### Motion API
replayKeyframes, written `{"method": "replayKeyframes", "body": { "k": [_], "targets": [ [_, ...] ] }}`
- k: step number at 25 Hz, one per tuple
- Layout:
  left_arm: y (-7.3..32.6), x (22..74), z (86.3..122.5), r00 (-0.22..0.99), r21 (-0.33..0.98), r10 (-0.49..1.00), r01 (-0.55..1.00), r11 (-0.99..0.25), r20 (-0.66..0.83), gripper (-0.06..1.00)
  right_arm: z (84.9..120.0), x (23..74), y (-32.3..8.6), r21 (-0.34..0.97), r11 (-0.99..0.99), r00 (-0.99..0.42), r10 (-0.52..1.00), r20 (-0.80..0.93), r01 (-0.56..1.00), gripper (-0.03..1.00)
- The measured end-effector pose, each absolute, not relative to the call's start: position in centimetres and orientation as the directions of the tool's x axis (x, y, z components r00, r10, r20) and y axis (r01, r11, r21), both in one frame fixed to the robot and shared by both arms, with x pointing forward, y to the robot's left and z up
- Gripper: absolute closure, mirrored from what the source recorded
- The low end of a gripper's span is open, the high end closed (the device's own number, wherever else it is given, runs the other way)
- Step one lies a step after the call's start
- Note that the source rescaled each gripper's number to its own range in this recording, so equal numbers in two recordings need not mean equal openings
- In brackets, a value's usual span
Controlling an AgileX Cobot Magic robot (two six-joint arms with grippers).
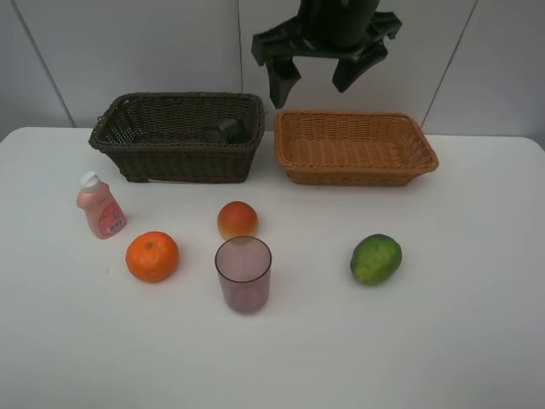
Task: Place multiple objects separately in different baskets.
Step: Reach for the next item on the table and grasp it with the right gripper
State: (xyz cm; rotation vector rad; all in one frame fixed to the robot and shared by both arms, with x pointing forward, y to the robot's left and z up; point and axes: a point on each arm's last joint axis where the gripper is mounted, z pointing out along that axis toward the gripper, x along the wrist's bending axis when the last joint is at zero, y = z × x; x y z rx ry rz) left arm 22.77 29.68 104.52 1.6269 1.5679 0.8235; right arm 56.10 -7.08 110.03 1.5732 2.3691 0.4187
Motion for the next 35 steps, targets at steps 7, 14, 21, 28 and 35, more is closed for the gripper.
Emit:
{"method": "replayKeyframes", "body": {
  "k": [7,14,21,28,35],
  "targets": [
    [29.7,22.8,104.5,0.056,0.843,0.998,0.538,-0.001,-0.035,0.02,107.4,53.1,-9.9,0.267,0.193,-0.192,0.981,-0.029,0.944,0.03],
    [29.7,22.8,104.5,0.056,0.843,0.998,0.538,-0.001,-0.035,0.02,103.1,51.6,-13.0,0.153,-0.005,0.006,1.0,-0.007,0.988,0.03],
    [29.7,22.8,104.5,0.056,0.843,0.998,0.538,-0.001,-0.035,0.02,100.4,51.7,-14.6,0.118,-0.189,0.183,0.981,0.06,0.975,0.03],
    [29.7,22.8,104.5,0.056,0.843,0.998,0.538,-0.001,-0.035,0.02,99.1,52.0,-15.5,0.11,-0.374,0.361,0.924,0.125,0.921,0.03],
    [29.7,22.8,104.5,0.056,0.843,0.998,0.538,-0.001,-0.035,0.02,96.2,52.1,-15.8,0.05,-0.48,0.477,0.877,0.06,0.876,0.03]
  ]
}}
